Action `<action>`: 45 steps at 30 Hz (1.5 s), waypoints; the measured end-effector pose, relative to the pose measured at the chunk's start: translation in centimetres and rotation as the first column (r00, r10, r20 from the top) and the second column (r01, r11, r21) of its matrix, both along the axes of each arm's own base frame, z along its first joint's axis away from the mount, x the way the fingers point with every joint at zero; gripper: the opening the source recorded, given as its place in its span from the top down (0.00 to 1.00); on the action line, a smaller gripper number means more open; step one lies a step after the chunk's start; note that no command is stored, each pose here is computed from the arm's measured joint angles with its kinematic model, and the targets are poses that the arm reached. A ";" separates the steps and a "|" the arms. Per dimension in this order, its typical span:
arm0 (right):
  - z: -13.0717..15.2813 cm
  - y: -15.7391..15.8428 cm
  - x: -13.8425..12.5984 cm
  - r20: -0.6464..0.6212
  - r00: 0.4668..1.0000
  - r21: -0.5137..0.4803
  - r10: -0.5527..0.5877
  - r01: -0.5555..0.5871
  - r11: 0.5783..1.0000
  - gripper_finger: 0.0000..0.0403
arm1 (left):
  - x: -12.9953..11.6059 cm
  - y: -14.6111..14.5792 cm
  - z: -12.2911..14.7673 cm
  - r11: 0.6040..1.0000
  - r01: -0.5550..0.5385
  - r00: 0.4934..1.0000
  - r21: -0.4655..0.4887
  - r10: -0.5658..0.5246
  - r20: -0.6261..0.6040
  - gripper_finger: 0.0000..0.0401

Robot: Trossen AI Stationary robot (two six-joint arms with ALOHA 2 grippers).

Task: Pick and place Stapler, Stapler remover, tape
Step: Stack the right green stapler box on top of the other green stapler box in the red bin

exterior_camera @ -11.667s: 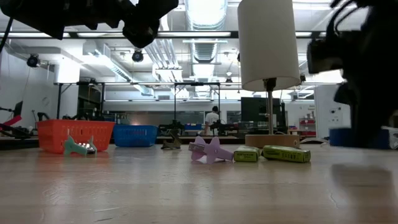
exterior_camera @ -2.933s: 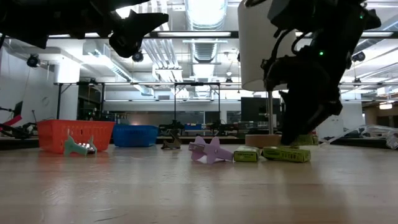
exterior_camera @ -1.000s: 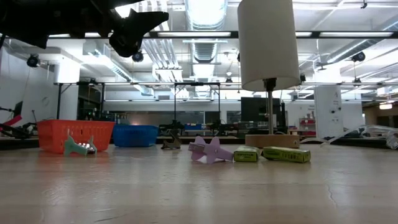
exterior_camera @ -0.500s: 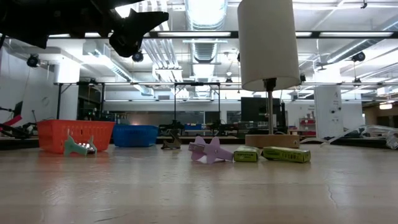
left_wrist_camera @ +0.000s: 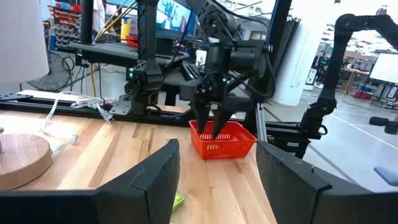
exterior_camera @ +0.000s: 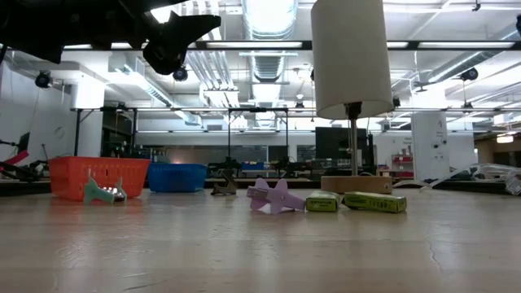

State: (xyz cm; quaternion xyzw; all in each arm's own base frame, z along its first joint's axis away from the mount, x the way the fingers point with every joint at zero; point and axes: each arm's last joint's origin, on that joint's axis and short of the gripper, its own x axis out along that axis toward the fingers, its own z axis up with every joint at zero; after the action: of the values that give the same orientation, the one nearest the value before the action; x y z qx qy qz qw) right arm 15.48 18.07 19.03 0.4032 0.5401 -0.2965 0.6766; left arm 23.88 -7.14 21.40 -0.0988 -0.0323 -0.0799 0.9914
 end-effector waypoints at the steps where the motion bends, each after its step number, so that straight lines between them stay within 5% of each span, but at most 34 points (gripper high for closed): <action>1: 0.3 0.1 0.1 0.021 1.000 0.014 0.008 -0.008 1.000 0.48 | 0.0 0.0 0.0 1.000 0.000 1.000 0.000 0.000 0.000 0.47; 11: 2.9 -0.1 0.3 0.248 0.964 0.064 0.093 -0.111 0.992 0.49 | 0.0 0.0 0.0 1.000 0.000 1.000 0.001 0.000 -0.001 0.47; 18: 3.3 -0.4 2.3 0.481 0.841 -0.286 0.248 -0.117 0.951 0.49 | 0.0 0.0 0.0 1.000 0.000 1.000 0.001 0.000 0.000 0.47; 23: 2.1 -0.4 5.4 0.477 0.790 -0.443 0.385 -0.162 0.882 0.50 | 0.0 0.0 0.0 1.000 0.000 1.000 -0.001 0.000 -0.001 0.47; 28: -0.5 -1.6 8.4 0.395 0.821 -0.527 0.412 -0.164 0.834 0.52 | 0.0 0.0 0.0 1.000 0.001 1.000 -0.008 -0.001 0.000 0.47; 35: -3.0 -3.6 10.5 0.321 0.886 -0.511 0.335 -0.136 0.849 0.51 | 0.0 0.0 0.0 1.000 0.003 1.000 -0.019 -0.003 -0.004 0.47; 45: -5.8 -4.7 12.3 0.261 0.909 -0.475 0.325 -0.172 0.863 0.34 | 0.0 0.0 0.0 1.000 0.006 1.000 -0.014 -0.006 -0.003 0.47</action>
State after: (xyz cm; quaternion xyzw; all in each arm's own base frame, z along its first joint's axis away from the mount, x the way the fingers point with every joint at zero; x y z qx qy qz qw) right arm 27.79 13.34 13.23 0.2089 0.3847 -0.2481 0.8642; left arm 23.87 -7.19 21.39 -0.1061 -0.0310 -0.0824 0.9905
